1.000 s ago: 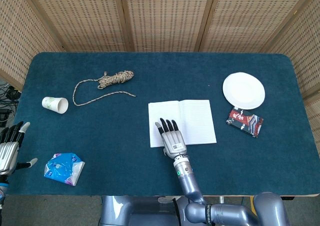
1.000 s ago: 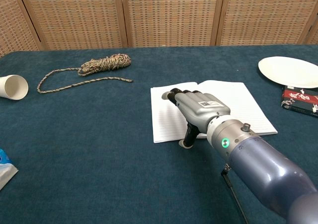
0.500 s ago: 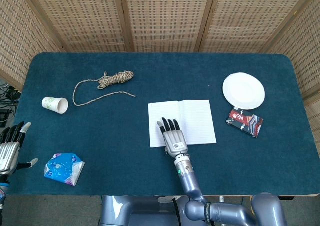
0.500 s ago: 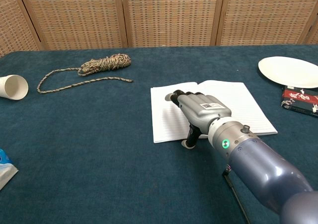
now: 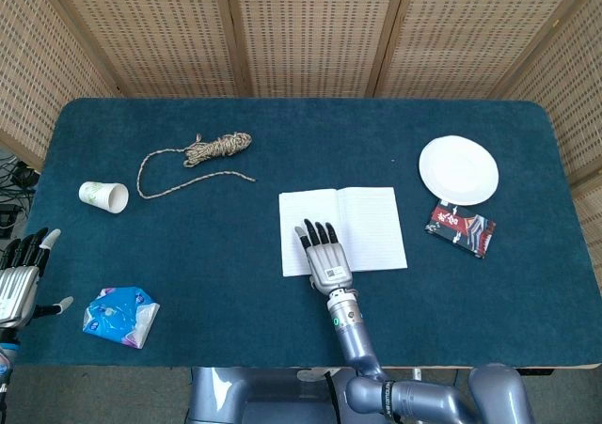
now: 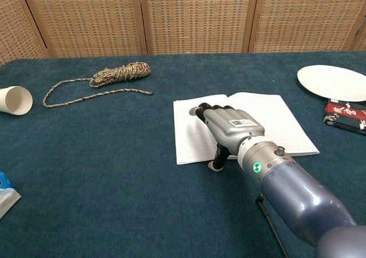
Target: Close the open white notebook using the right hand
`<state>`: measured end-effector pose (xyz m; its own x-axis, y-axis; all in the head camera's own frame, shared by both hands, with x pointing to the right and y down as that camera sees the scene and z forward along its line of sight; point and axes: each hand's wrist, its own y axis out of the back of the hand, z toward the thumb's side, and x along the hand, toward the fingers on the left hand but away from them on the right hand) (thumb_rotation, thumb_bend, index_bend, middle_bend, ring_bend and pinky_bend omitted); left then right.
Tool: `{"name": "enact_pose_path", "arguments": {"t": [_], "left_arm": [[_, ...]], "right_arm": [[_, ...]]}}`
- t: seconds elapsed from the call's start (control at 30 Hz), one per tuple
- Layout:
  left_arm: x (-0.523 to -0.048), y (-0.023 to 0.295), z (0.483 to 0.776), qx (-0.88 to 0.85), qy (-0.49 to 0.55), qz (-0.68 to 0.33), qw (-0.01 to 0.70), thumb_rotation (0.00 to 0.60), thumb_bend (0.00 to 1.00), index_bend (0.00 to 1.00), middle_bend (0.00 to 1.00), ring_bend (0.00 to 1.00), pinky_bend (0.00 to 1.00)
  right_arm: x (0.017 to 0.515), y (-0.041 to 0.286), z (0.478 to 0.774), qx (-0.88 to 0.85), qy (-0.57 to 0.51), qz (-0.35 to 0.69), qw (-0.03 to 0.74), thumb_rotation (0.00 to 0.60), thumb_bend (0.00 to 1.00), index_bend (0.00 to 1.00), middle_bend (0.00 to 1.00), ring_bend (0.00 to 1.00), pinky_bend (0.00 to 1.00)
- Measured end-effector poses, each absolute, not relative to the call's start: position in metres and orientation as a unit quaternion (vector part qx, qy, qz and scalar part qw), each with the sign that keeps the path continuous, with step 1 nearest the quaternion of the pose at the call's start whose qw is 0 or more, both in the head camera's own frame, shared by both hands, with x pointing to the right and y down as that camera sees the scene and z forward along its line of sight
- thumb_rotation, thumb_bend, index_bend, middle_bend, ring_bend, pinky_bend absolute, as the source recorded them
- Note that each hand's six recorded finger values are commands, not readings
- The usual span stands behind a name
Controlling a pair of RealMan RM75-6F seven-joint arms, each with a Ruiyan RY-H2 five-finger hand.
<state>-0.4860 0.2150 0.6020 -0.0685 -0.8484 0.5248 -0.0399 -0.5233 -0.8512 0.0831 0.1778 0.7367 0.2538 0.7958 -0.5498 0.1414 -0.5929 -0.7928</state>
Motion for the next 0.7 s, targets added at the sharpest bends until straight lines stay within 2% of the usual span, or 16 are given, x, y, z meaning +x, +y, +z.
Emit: {"name": "enact_pose_path", "arguments": {"t": [0.07, 0.43, 0.7], "left_arm": [[-0.4856, 0.2152, 0.6027, -0.603, 0.367, -0.632, 0.320, 0.600, 0.13, 0.00, 0.00, 0.00, 0.00], [-0.4841, 0.2157, 0.6040, -0.604, 0.365, -0.632, 0.320, 0.600, 0.14, 0.00, 0.00, 0.00, 0.00], [-0.4833, 0.2158, 0.6034, -0.605, 0.365, -0.631, 0.321, 0.600, 0.14, 0.00, 0.00, 0.00, 0.00]], "right_arm": [[0.0834, 0.1769, 0.7375, -0.724, -0.325, 0.518, 0.320, 0.600, 0.42, 0.08, 0.00, 0.00, 0.00], [0.0888, 0.1785, 0.7423, -0.716, -0.340, 0.517, 0.325, 0.600, 0.72, 0.11, 0.00, 0.00, 0.00], [0.0918, 0.1774, 0.7365, -0.716, -0.365, 0.511, 0.305, 0.600, 0.81, 0.12, 0.00, 0.00, 0.00]]}}
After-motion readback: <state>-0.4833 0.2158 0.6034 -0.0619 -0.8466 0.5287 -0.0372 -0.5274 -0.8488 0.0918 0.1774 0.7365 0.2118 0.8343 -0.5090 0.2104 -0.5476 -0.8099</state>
